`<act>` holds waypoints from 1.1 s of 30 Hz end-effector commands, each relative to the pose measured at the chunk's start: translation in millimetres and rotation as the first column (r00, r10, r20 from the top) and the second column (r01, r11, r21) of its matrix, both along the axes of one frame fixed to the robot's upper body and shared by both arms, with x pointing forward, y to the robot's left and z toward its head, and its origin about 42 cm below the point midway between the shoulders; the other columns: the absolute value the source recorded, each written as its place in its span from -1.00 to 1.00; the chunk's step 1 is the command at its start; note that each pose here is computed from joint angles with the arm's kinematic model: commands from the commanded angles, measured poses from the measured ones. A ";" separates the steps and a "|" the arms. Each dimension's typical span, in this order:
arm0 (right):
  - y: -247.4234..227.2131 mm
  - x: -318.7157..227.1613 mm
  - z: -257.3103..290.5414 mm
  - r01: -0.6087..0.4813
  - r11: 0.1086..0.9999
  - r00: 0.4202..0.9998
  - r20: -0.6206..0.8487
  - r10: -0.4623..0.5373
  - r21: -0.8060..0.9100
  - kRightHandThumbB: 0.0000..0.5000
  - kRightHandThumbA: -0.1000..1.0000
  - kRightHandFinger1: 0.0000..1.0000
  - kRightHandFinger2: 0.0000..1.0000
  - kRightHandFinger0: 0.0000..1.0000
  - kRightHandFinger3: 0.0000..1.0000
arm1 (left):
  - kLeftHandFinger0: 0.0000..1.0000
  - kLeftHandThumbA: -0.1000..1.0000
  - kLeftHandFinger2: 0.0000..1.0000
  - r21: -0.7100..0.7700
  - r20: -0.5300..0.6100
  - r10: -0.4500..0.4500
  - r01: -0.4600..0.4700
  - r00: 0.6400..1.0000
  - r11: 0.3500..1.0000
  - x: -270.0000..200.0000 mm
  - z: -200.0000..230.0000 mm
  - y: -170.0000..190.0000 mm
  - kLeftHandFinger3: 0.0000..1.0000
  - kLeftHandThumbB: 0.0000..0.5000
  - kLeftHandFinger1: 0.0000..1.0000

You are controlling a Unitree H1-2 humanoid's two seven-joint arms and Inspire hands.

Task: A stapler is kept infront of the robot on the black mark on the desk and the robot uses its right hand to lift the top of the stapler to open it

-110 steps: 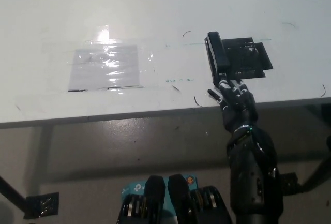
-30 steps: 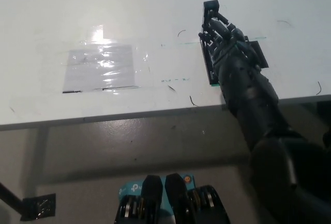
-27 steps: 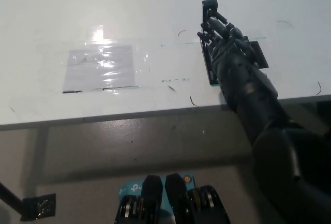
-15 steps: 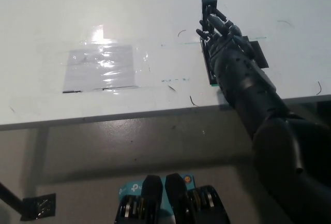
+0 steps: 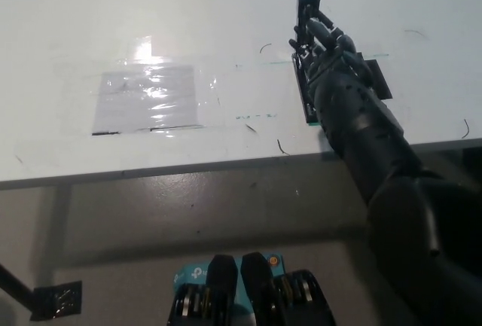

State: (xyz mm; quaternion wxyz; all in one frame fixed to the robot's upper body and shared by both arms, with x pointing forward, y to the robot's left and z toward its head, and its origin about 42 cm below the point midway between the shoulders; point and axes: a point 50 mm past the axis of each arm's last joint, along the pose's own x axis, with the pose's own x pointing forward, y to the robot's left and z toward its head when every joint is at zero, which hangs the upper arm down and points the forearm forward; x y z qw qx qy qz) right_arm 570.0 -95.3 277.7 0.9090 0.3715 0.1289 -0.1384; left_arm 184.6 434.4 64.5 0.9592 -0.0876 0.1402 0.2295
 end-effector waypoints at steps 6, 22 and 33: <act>-10.7 -66.7 8.0 -0.186 0.982 0.972 0.146 0.182 0.013 -1.00 -0.15 0.17 0.46 -0.03 0.80 | 0.28 -0.25 0.59 0.047 0.044 -0.020 0.018 0.999 0.999 1.1 17.3 7.9 0.87 -0.50 0.27; -9.7 -137.4 -48.9 -0.260 0.964 0.962 0.101 0.254 0.053 -1.00 -0.04 0.25 0.53 0.10 0.94 | 0.30 -0.28 0.61 0.051 0.052 -0.031 0.028 0.998 0.998 8.8 21.7 9.2 0.91 -0.55 0.29; -14.1 -155.6 -57.1 -0.288 0.954 0.957 0.067 0.283 0.084 -1.00 -0.04 0.32 0.68 0.15 1.00 | 0.28 -0.24 0.61 0.067 0.050 -0.037 0.033 0.998 0.997 9.3 24.1 10.5 0.91 -0.51 0.31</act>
